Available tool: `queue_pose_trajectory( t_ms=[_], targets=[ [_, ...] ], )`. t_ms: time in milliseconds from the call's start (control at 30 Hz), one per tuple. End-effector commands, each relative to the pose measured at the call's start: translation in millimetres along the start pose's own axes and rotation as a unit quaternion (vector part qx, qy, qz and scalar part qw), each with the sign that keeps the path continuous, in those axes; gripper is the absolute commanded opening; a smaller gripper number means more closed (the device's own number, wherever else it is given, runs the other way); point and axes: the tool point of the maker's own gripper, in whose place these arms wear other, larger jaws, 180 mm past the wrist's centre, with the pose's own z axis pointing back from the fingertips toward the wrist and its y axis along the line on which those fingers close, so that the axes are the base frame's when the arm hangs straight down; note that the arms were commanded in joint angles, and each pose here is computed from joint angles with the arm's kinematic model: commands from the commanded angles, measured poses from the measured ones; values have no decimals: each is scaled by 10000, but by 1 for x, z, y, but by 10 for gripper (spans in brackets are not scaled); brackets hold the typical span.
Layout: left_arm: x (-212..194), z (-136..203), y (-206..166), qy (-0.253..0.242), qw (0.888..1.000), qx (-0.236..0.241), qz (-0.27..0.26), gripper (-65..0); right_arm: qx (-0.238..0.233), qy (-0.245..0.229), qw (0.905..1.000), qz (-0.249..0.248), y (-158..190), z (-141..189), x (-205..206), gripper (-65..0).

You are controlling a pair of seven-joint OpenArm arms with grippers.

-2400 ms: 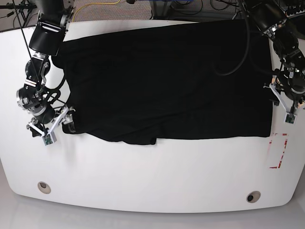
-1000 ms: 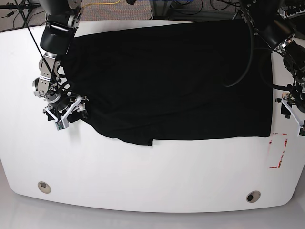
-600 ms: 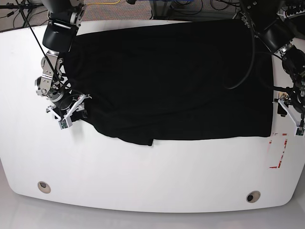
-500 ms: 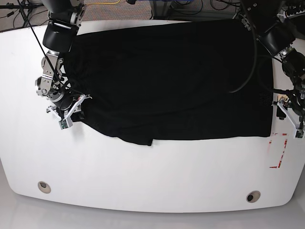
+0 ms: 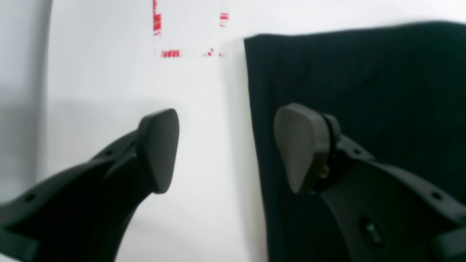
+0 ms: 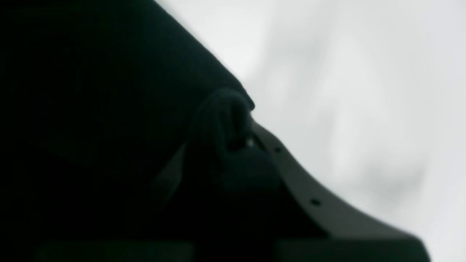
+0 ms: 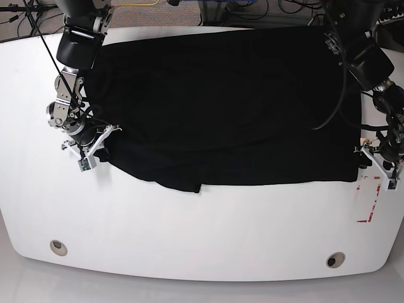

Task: Fold the T-shirt properly
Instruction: 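Grasp the shirt's side edges with both grippers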

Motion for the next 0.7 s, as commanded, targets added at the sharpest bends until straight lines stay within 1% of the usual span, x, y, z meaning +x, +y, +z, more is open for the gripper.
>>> queue_pose_trajectory(
  t_ms=[0,100,233,400,667],
  targets=[
    [24,-4,7,-340,9991,10,236,-235,-105,-133,9998,106,-10,3,15,-639],
    [23,-19,5,-349,9975,-47,618,-235,-105,-133,9998,106,-10,3,15,-639],
    [25,-29,8,-460,9938,41,1008,-235,-98,-128,9998,99,-9,3,14,-639],
    [18,-42,4,-480,9908,19,1264,-233,-100,-142,9998,104,-9,3,15,-640],
    [16,-66,-13,-426,9852,-332,1628,-233,-102,-147,9998,109,-9,3,15,-640]
  ],
)
